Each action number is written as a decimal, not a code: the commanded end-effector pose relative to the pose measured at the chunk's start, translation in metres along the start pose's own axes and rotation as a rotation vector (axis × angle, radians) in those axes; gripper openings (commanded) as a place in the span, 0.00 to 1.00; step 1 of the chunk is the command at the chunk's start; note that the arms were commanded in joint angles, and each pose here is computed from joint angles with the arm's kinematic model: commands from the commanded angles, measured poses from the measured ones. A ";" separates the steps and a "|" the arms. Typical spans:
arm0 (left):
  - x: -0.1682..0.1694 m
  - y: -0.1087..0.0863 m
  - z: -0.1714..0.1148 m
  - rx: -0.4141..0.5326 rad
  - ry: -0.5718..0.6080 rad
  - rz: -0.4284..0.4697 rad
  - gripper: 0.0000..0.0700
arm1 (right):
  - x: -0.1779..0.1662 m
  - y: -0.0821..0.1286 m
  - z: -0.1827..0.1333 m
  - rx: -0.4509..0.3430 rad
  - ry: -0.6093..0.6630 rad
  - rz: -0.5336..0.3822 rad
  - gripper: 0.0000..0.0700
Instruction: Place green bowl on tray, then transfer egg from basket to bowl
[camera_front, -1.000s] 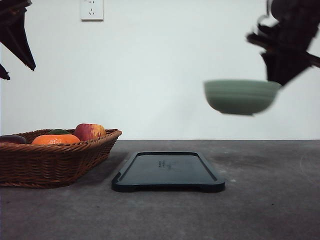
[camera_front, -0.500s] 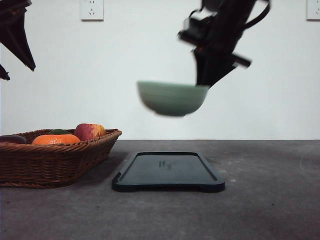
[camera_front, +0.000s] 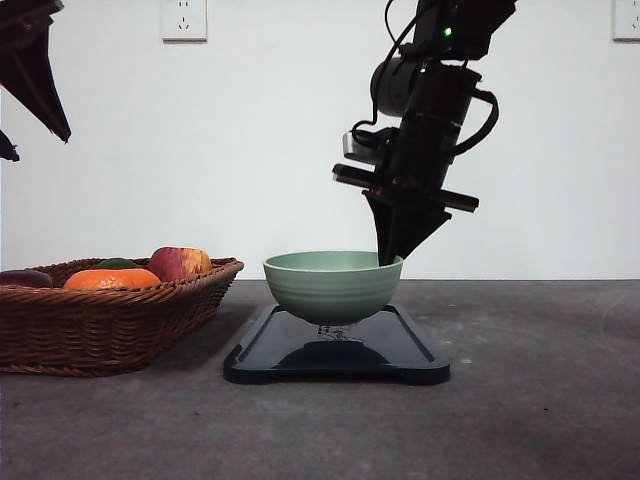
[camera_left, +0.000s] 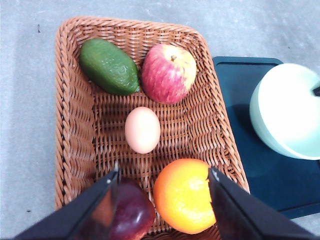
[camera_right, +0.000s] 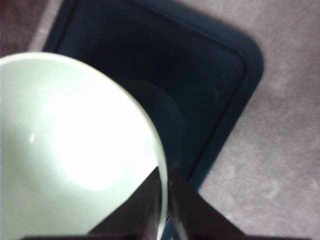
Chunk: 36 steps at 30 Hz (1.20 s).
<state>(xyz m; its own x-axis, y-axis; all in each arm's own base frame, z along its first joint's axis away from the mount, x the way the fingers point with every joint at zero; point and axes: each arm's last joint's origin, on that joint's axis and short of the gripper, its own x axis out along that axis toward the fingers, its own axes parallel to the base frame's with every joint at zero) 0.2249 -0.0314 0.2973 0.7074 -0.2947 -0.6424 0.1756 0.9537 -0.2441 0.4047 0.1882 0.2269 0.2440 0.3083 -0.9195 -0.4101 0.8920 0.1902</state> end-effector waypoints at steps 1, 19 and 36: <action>-0.002 -0.002 0.007 0.001 -0.020 -0.008 0.50 | 0.009 0.002 0.005 0.013 0.001 0.008 0.00; -0.002 -0.002 0.006 -0.001 -0.015 -0.008 0.50 | 0.021 0.002 0.003 0.013 0.035 0.009 0.02; -0.002 -0.002 0.006 0.000 -0.014 -0.008 0.50 | -0.031 0.011 0.015 -0.012 0.034 0.022 0.27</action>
<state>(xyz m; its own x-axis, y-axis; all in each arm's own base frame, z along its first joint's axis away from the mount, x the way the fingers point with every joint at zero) 0.2243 -0.0314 0.2967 0.7015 -0.2940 -0.6492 0.1707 0.9537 -0.2474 0.4050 0.1896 0.2604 0.2041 0.3076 -0.9294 -0.4089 0.8894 0.2045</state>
